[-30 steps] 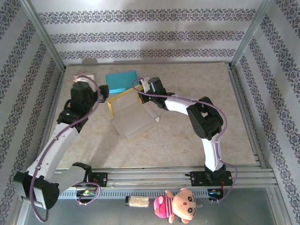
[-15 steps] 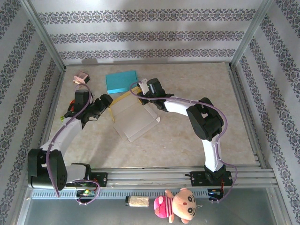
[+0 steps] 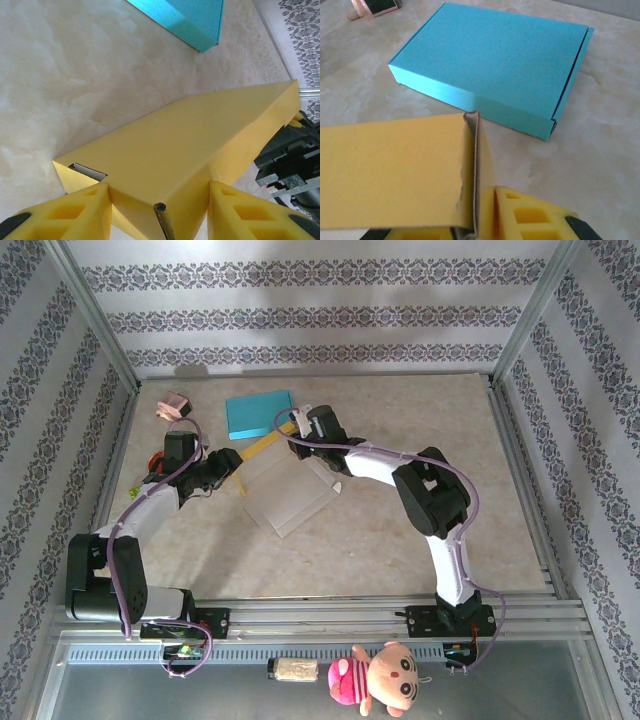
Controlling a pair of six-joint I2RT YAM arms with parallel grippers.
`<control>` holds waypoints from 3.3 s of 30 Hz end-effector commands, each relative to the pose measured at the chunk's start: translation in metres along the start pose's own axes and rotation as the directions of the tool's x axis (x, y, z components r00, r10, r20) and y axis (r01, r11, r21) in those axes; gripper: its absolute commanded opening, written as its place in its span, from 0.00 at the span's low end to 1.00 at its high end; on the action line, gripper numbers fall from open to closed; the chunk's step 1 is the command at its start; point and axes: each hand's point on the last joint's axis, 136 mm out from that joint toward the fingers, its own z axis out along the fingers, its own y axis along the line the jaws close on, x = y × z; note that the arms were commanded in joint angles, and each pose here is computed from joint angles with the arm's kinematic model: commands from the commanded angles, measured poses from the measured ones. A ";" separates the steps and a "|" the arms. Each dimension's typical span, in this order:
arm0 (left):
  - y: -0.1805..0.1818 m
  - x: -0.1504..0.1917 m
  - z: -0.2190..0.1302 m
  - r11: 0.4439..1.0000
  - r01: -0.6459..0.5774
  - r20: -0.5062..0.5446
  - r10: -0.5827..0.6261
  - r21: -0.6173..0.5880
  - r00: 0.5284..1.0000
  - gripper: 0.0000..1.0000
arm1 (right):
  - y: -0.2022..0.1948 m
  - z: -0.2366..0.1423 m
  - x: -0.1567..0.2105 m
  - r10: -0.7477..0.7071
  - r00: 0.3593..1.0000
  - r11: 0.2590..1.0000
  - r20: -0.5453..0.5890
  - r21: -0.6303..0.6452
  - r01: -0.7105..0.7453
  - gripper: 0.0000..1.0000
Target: Fold the paper box
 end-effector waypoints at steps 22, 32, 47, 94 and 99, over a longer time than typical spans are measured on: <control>-0.052 -0.053 -0.078 0.961 -0.240 0.145 0.259 -0.138 0.955 0.77 | 0.044 -0.020 0.019 -0.188 0.978 0.977 -0.084 -0.121 0.178 0.03; -0.089 0.022 -0.017 0.886 -0.441 -0.317 0.463 0.143 0.828 0.82 | 0.053 -0.054 0.062 -0.256 0.959 0.936 -0.122 -0.278 0.215 0.05; -0.076 0.044 0.051 0.932 -0.257 -0.365 0.340 0.257 0.867 0.66 | 0.064 -0.050 0.086 -0.308 0.944 0.907 -0.116 -0.334 0.255 0.09; -0.060 0.067 0.074 0.935 -0.178 -0.432 0.303 0.306 0.849 0.48 | 0.036 0.016 0.045 0.043 0.999 0.996 -0.004 0.082 -0.043 0.08; -0.066 0.063 0.070 0.930 -0.176 -0.400 0.302 0.321 0.866 0.51 | 0.036 0.014 0.042 0.070 0.998 0.996 0.003 0.058 -0.070 0.02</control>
